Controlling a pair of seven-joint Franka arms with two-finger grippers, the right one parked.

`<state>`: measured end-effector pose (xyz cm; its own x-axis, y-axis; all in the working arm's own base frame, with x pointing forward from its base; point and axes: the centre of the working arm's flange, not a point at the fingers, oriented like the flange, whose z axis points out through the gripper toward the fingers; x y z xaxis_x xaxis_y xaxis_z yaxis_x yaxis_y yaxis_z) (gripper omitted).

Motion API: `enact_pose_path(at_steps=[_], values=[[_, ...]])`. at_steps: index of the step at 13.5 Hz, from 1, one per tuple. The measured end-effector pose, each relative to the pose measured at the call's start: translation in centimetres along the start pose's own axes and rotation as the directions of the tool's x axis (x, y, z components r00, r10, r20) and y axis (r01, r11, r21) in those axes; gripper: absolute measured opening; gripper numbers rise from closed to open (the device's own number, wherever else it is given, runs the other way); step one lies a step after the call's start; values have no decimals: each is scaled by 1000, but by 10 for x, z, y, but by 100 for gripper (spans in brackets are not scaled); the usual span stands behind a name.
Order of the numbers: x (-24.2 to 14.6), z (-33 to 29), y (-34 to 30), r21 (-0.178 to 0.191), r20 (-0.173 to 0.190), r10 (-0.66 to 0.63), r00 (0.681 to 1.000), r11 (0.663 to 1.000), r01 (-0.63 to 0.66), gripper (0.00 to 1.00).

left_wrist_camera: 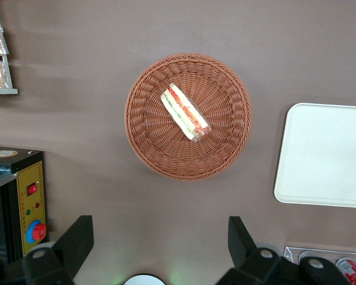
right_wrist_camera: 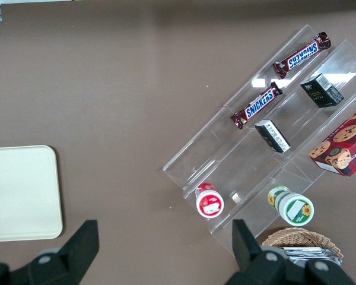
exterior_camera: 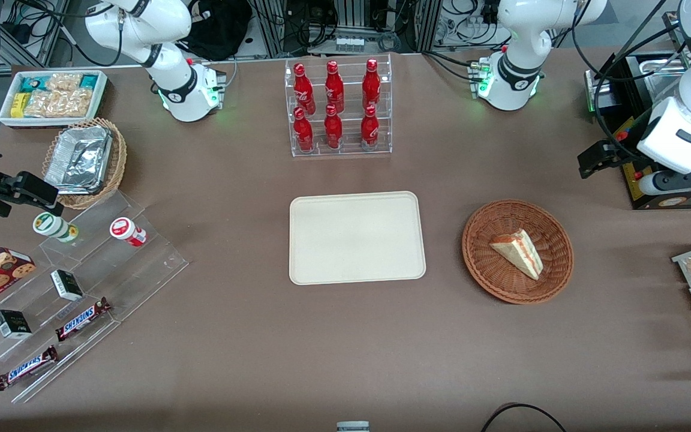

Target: Place sandwich from basket to tray

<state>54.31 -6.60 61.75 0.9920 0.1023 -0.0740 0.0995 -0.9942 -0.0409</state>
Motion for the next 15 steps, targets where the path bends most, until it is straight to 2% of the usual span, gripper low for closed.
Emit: enact_pose_path(at_steps=[4, 6, 9, 10, 12, 15], values=[[-2, 0, 0, 3, 9, 1, 1000, 1000, -1, 100], [0, 6, -2, 26, 20, -1, 1000, 1000, 0, 100], [23, 52, 0, 40, 75, 2, 997, 999, -5, 100], [35, 74, 2, 35, 69, 6, 998, 999, -8, 100], [52, 126, 8, 20, 29, -10, 1000, 1000, 9, 100], [53, 198, 17, -18, -49, -185, 982, 983, 184, 100]])
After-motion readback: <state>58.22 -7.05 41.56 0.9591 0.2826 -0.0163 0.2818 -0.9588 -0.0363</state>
